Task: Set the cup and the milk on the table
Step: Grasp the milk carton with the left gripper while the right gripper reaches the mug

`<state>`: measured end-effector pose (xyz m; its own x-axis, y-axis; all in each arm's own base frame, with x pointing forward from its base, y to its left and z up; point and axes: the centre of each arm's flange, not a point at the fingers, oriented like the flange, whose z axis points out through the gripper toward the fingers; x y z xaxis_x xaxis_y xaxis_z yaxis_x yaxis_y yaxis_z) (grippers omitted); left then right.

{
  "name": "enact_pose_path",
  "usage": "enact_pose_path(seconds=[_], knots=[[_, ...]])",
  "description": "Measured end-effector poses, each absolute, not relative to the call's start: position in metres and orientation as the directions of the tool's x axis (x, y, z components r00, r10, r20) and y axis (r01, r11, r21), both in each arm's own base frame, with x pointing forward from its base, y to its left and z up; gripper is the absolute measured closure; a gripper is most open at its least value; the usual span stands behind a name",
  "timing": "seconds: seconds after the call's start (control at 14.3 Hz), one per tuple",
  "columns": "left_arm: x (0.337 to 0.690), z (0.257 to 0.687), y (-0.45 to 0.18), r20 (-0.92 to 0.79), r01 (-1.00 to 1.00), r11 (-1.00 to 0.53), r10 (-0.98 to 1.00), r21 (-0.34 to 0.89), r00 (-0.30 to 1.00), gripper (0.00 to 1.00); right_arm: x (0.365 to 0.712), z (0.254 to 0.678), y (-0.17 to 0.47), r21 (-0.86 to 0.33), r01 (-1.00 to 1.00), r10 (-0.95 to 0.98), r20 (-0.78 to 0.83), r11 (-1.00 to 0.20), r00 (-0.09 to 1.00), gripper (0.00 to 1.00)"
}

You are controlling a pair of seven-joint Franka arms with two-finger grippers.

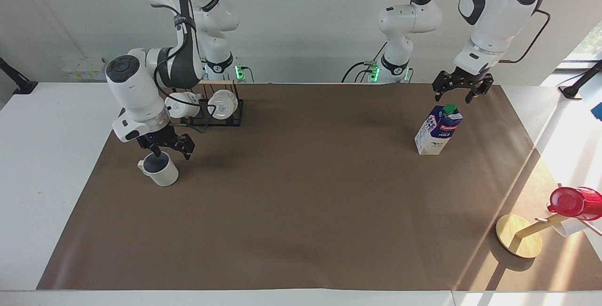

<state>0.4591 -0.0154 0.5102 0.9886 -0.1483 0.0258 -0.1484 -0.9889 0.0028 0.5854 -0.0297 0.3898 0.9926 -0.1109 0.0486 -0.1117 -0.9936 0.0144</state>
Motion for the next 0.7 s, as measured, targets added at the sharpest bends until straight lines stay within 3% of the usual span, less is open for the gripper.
enact_pose_path(seconds=[0.28,0.7], knots=[[0.457,0.484,-0.017,0.049,-0.157,-0.988,-0.157,-0.003,0.986,0.0,0.582,0.36,-0.047,0.016,-0.048,-0.047,0.039,-0.999,0.998,0.04],[0.454,0.459,-0.017,0.058,-0.157,-0.988,-0.157,-0.005,0.986,0.0,0.583,0.358,-0.048,0.017,-0.021,-0.02,0.037,-1.0,0.999,0.71]])
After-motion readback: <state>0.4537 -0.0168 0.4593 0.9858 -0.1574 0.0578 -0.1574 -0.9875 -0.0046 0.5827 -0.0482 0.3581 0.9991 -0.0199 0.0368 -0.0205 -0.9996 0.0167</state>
